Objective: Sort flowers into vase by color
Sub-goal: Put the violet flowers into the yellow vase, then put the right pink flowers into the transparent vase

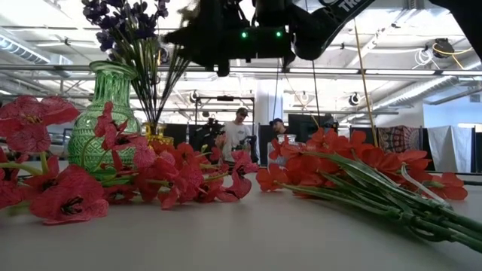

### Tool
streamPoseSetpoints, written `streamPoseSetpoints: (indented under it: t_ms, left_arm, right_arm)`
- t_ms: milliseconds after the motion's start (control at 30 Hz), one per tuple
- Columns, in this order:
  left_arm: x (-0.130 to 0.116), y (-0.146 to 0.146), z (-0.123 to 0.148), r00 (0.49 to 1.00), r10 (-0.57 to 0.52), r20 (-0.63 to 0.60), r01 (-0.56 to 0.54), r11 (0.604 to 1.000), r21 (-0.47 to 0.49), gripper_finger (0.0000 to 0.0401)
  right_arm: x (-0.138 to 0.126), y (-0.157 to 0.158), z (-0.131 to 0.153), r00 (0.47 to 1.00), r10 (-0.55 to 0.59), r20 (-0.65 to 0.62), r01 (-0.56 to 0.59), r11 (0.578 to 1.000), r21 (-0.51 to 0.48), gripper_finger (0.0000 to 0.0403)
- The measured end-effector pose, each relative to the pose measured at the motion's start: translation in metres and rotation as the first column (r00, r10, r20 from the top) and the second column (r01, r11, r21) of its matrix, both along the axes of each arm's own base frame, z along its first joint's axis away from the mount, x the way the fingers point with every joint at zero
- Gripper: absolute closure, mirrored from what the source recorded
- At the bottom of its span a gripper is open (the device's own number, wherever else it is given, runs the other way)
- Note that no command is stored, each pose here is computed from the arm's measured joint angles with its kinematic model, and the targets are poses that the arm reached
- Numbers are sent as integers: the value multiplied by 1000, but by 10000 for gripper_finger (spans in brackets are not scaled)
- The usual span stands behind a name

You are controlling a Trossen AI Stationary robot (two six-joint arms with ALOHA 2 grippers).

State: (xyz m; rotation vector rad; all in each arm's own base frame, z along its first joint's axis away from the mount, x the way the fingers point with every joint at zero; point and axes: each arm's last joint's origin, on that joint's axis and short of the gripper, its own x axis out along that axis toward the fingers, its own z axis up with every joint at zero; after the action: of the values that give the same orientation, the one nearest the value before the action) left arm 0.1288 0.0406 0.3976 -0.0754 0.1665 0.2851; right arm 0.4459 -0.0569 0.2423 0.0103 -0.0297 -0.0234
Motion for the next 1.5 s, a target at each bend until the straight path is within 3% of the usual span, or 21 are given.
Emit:
streamPoseSetpoints:
  t_ms: [300,633,867,1300,1500]
  left_arm:
    - [0,0,0,1000,0,1,0,1000,-2,260]
    - [0,0,0,1000,0,1,0,1000,-2,260]
    - [0,0,0,1000,0,1,0,1000,-2,260]
    - [-10,-3,4,999,12,31,-13,1000,11,260]
    - [-29,-5,-1,991,134,-26,-134,991,18,260]
  right_arm:
    - [4,4,9,1000,4,22,-3,999,-39,140]
    - [2,-6,-3,993,-20,-114,12,997,-71,140]
    - [-11,-3,15,980,-17,-198,-5,994,-108,140]
    - [-43,1,20,862,-1,-507,-54,994,-95,140]
    - [-58,3,18,779,8,-627,-65,996,-67,140]
